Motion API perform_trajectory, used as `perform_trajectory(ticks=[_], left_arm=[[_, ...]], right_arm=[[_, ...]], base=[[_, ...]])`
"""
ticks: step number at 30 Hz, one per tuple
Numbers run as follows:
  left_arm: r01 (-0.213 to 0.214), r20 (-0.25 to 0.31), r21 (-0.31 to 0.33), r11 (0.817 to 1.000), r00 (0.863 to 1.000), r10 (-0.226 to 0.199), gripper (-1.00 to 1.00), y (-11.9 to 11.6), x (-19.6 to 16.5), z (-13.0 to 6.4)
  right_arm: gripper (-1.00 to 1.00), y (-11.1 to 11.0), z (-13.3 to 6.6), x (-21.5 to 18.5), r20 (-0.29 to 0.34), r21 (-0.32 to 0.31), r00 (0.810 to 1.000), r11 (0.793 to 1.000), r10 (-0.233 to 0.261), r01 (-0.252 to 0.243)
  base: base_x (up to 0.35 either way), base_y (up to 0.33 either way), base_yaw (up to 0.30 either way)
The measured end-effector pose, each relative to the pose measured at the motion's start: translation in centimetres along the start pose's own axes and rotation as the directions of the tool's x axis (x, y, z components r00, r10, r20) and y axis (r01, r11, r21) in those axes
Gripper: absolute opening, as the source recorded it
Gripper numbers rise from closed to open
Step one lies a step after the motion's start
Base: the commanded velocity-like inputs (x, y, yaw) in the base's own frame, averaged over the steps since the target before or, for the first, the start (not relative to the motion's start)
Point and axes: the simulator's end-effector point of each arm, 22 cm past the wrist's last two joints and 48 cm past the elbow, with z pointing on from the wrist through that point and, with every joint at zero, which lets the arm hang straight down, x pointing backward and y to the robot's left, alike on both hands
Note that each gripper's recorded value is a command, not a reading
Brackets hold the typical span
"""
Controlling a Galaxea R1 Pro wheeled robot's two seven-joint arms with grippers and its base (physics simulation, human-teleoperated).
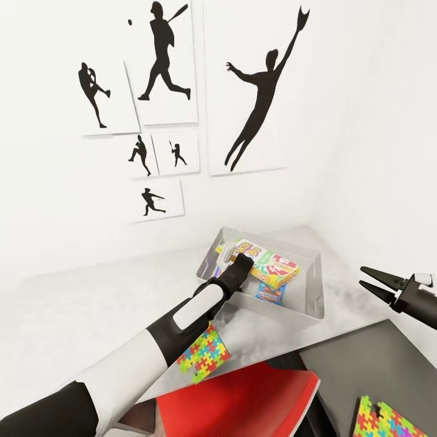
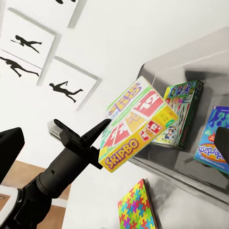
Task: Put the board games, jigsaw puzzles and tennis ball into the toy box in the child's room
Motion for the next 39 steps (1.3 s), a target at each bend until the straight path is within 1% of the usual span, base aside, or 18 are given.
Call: perform_trajectory(ticks=[2,3,23,28,33,39], left_arm=[[0.001,0.0,0.0,1.0,1.0,-0.001,-1.0,0.0,0.0,0.0],[0.001,0.0,0.0,1.0,1.0,-0.001,1.0,0.0,0.0,0.0],[0.004,-0.001,0.001,1.0,1.0,-0.004,1.0,-0.1,0.0,0.0],[0.007,-0.007,0.023,1.0,1.0,-0.007,1.0,-1.1,0.2,-0.2],[0.011,-0.026,0.076,0.997,1.0,-0.009,1.0,-3.7,0.8,-0.6],[0.012,-0.03,0.089,0.996,0.999,-0.009,1.0,-4.4,1.0,-0.8]], right_arm=[[1.0,0.0,0.0,0.0,0.0,0.0,1.0,1.0,0.0,0.0],[1.0,0.0,0.0,0.0,0.0,0.0,1.0,1.0,0.0,0.0],[1.0,0.0,0.0,0.0,0.001,0.0,1.0,1.0,0.0,0.0],[1.0,0.0,0.0,0.0,0.001,0.0,1.0,1.0,0.0,0.0],[1.0,0.0,-0.1,0.0,0.001,0.001,1.0,1.0,0.0,0.0],[1.0,0.0,-0.1,-0.1,0.002,0.001,1.0,1.0,0.0,0.0]], base=[[0.0,0.0,0.0],[0.0,0.0,0.0],[0.0,0.0,0.0],[0.0,0.0,0.0],[0.0,0.0,0.0],[0.0,0.0,0.0]])
